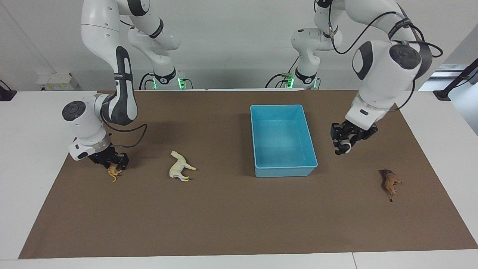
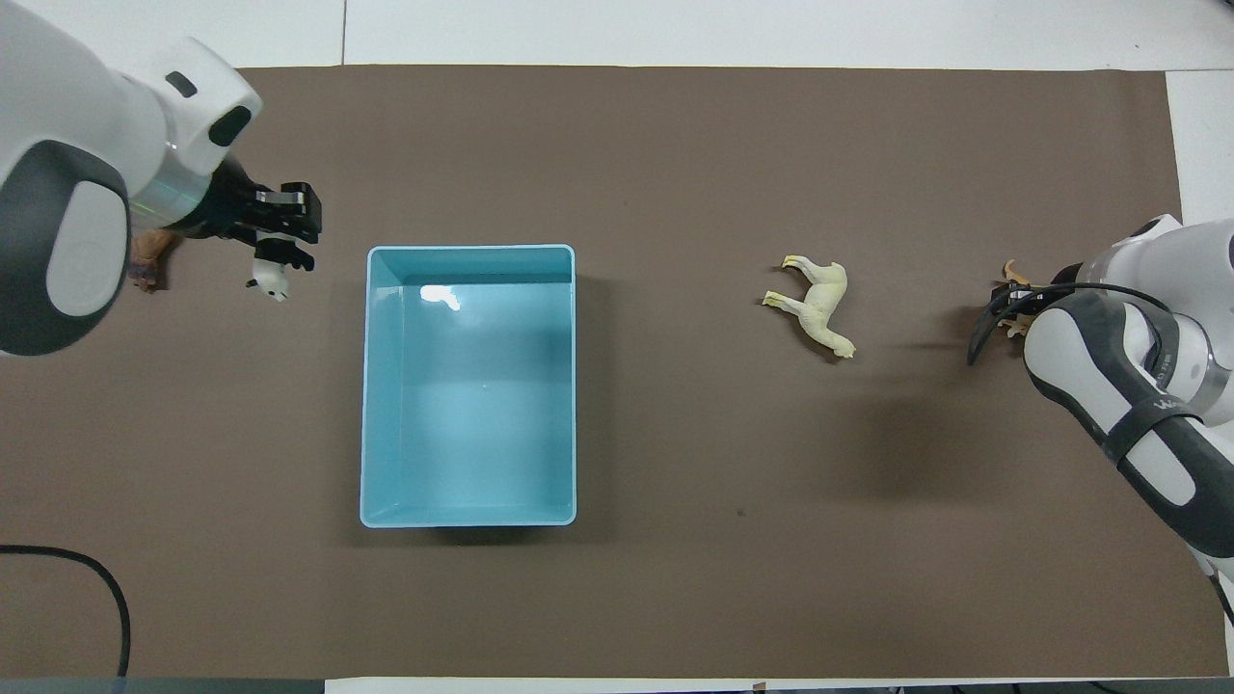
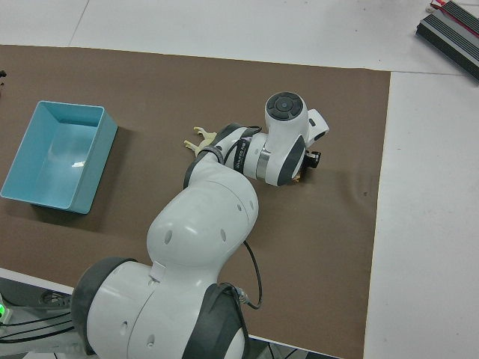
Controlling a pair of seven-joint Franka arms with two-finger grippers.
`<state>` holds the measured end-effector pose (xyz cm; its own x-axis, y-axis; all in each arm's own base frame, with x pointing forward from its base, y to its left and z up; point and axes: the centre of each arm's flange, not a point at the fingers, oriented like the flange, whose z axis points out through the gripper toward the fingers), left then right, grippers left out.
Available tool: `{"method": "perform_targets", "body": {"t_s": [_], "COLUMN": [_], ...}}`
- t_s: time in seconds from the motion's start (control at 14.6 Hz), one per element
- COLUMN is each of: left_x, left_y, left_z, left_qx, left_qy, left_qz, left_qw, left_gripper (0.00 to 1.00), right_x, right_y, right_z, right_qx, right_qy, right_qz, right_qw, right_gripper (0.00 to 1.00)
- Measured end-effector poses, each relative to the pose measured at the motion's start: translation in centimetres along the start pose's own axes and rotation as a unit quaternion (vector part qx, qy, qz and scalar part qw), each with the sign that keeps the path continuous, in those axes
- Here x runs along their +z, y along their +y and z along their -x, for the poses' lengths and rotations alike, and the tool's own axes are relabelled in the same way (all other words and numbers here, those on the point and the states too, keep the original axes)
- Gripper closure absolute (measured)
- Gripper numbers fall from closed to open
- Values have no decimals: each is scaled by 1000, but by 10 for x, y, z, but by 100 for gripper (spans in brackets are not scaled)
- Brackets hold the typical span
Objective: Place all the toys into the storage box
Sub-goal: 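Drop the panda into the blue box with the left gripper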
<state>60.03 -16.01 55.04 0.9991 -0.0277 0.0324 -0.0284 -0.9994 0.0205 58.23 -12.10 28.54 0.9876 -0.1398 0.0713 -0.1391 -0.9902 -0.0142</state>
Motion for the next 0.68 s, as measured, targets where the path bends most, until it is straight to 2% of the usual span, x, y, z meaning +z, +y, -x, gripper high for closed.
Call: {"method": "perform_targets", "body": {"t_s": [0.14,0.21,0.34,0.41,0.48,0.68], "left_x": [-3,3,16,20,21,16], "left_y": [52,69,81,79,76,48], "left_z": [29,40,50,51,50,40], "left_qx": [-15,-16,-15,-16,-19,5], "left_qy": [-13,-20,-34,-37,-38,-32], "left_qz": [-5,-9,-15,-17,-17,-16], "left_qw": [1000,1000,999,999,999,999], "left_gripper": [47,41,19,14,0,0], "right_x": [-2,-3,-3,-4,-9,-53], "right_y": [1,0,-3,-4,-5,-21], "right_z": [0,0,0,0,-2,-15], "right_qx": [11,12,10,7,3,-12], "right_qy": [2,2,-5,-13,-25,-66], "right_qz": [-8,-10,-12,-14,-17,-28], "right_qw": [1000,1000,1000,1000,1000,997], "right_gripper": [65,67,67,67,67,67]}}
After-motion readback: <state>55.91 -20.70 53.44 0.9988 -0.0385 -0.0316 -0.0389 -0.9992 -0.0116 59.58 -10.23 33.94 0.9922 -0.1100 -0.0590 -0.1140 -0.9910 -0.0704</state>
